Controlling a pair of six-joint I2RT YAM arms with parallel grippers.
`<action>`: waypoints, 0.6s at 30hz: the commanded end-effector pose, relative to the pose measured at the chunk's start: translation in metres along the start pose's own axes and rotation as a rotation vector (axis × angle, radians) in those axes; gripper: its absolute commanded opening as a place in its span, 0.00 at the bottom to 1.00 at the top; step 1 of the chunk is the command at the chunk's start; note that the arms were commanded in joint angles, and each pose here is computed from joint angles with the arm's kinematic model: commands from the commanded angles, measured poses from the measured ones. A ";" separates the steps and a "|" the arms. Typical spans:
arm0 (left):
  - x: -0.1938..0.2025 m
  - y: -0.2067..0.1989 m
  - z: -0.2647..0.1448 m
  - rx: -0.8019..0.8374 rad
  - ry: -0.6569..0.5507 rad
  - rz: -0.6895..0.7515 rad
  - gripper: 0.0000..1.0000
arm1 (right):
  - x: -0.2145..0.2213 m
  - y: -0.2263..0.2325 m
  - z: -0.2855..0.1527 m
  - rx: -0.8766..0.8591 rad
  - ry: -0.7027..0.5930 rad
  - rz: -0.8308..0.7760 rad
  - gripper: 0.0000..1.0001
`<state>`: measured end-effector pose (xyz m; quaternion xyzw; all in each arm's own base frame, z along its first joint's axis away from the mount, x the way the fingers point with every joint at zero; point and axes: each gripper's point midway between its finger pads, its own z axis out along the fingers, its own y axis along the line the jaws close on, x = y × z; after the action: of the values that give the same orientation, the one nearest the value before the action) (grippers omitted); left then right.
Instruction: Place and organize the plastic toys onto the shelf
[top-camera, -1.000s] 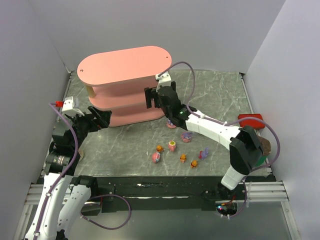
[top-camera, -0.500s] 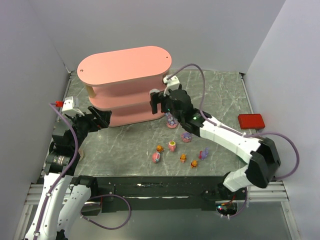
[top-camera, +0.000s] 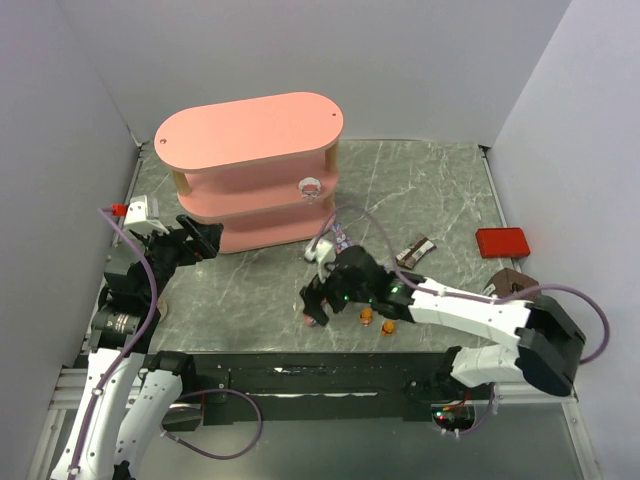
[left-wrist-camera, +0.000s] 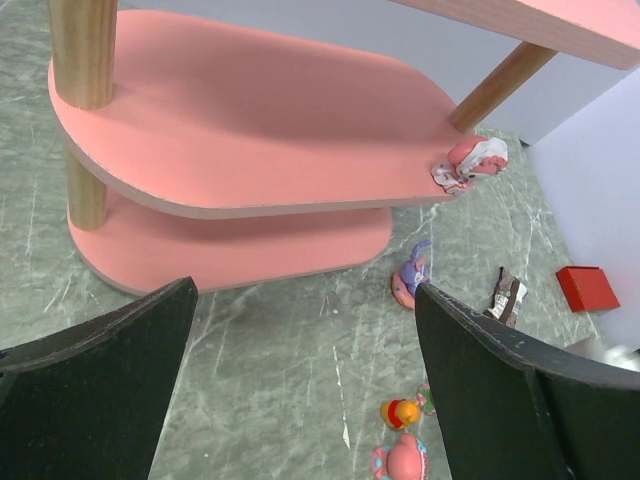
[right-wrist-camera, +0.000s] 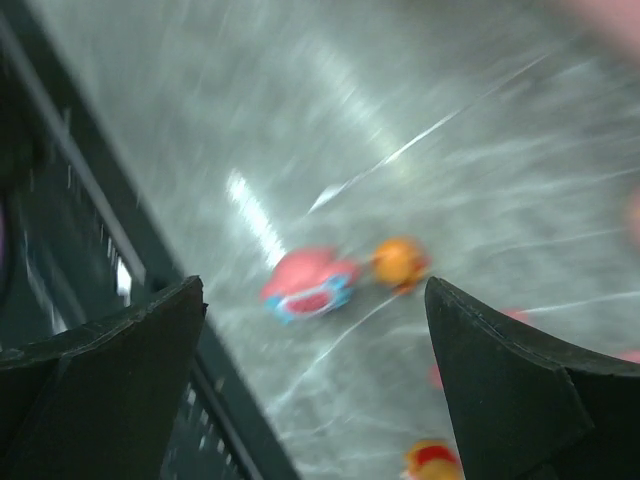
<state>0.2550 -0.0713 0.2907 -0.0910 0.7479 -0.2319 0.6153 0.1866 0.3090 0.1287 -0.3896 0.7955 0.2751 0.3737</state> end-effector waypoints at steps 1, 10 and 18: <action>-0.005 -0.001 0.001 -0.001 -0.012 0.005 0.96 | 0.021 0.028 0.016 -0.134 0.051 -0.053 0.96; -0.005 -0.001 0.002 -0.002 -0.008 0.004 0.96 | 0.043 0.022 0.050 -0.108 0.151 -0.106 0.93; -0.004 -0.001 0.003 -0.002 -0.004 0.005 0.96 | 0.060 0.015 0.060 -0.074 0.193 -0.108 0.91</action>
<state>0.2572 -0.0716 0.2865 -0.0926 0.7534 -0.2303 0.6089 0.1592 0.3199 0.0320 -0.4681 0.8110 0.2416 0.2546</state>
